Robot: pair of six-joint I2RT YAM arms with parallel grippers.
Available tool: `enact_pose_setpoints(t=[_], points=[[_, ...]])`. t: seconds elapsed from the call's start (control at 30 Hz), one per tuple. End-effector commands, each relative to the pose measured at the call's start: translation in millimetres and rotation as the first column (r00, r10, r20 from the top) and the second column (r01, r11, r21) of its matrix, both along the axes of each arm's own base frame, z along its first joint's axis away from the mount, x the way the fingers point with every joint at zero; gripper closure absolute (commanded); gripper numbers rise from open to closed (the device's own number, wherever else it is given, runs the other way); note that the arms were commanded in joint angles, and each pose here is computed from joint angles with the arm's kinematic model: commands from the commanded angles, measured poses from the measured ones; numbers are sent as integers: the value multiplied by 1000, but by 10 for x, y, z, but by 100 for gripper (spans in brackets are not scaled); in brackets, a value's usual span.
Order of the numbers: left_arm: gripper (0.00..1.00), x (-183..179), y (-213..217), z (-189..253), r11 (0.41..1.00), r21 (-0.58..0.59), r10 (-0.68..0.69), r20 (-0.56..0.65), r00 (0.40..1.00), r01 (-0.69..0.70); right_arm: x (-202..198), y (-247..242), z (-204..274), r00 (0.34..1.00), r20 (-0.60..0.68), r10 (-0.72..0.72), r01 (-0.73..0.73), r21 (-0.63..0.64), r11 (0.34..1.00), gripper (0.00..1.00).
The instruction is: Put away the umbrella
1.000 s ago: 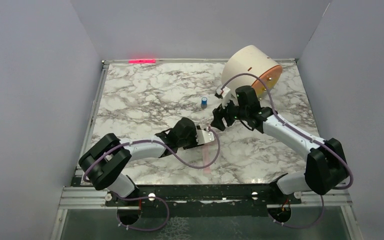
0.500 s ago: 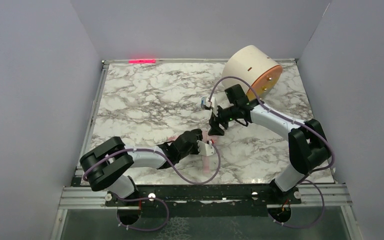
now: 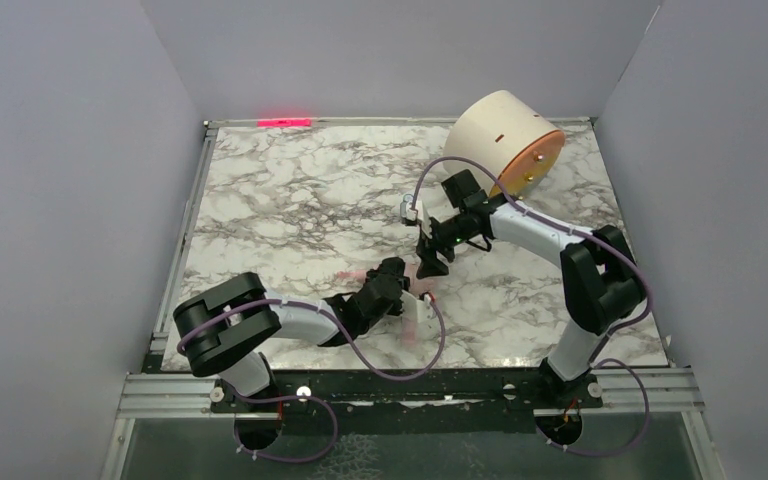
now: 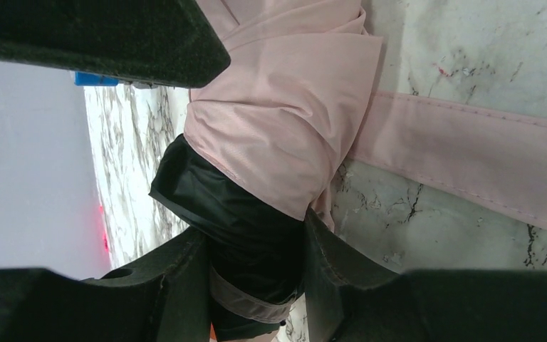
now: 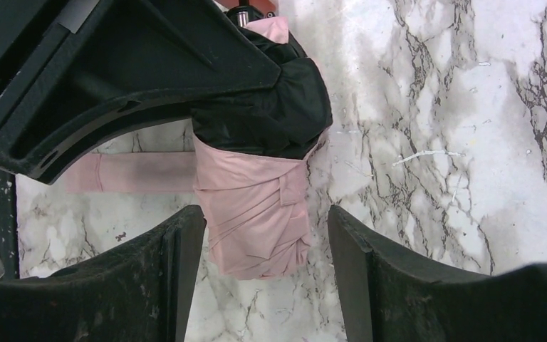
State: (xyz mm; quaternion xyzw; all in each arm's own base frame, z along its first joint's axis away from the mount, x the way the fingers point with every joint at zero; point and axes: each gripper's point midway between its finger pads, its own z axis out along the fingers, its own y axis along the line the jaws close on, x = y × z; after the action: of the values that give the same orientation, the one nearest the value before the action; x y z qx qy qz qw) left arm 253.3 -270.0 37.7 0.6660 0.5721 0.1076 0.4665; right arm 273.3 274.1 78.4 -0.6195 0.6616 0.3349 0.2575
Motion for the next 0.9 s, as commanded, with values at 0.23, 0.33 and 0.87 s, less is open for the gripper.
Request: enact_pose_setpoints(t=[0.23,0.33,0.87], points=[[92,-211,434,-493,974,228,13,-86,996,7,65,132,-187,1000,-28,-3,2,-33,999,22],[91,-214,432,-486,974,228,10,-83,996,9,40,170,-222,999,-39,-6,5,-35,999,19],[84,-183,354,-339,986,167,26,-68,997,-14,-25,-48,-799,997,-51,-52,37,-269,962,38]])
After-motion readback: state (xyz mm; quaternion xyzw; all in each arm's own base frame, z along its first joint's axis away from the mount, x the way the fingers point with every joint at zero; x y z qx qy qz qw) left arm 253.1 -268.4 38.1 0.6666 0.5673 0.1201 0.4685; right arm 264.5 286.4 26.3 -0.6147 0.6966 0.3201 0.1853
